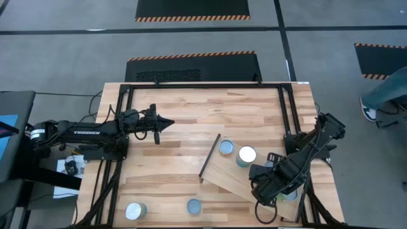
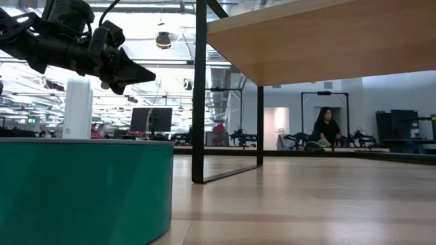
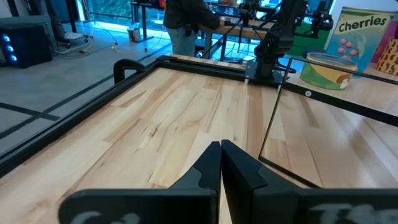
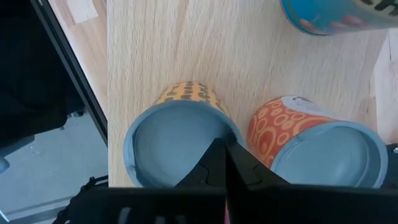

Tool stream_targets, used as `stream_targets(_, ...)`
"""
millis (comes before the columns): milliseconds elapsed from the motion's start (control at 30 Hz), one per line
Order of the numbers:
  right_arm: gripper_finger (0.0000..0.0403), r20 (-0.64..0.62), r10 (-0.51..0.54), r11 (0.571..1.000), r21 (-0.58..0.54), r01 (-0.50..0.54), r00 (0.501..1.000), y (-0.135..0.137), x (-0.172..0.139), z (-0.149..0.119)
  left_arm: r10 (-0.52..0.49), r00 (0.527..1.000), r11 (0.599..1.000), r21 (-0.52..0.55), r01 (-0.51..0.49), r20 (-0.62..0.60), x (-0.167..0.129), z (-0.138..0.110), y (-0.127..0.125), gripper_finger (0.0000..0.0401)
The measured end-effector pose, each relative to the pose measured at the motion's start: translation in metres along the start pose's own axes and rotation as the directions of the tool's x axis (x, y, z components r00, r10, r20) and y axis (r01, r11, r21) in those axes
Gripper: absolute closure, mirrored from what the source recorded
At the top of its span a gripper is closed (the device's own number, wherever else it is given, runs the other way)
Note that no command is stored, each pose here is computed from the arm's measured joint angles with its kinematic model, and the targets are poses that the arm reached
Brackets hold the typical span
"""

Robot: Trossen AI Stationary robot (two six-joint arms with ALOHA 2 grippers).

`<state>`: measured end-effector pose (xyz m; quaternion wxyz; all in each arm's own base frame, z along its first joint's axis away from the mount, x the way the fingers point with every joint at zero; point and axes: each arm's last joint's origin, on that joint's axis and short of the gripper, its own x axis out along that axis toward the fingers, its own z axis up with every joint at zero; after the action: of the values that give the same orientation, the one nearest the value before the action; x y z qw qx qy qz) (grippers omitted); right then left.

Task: Pick and place cans onto a shelf
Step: Put the canned beans on the shelf

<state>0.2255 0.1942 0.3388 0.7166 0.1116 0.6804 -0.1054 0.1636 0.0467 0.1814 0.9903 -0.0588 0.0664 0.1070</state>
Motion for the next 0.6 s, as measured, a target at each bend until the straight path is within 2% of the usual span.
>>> stream_targets(600,0.0395,0.018,-0.011,1.0,0.003,0.011,1.0,-0.0009,0.0,0.0014,0.0,1.0,1.0,0.0,0.0,0.0,0.0,0.0,0.0,0.0401)
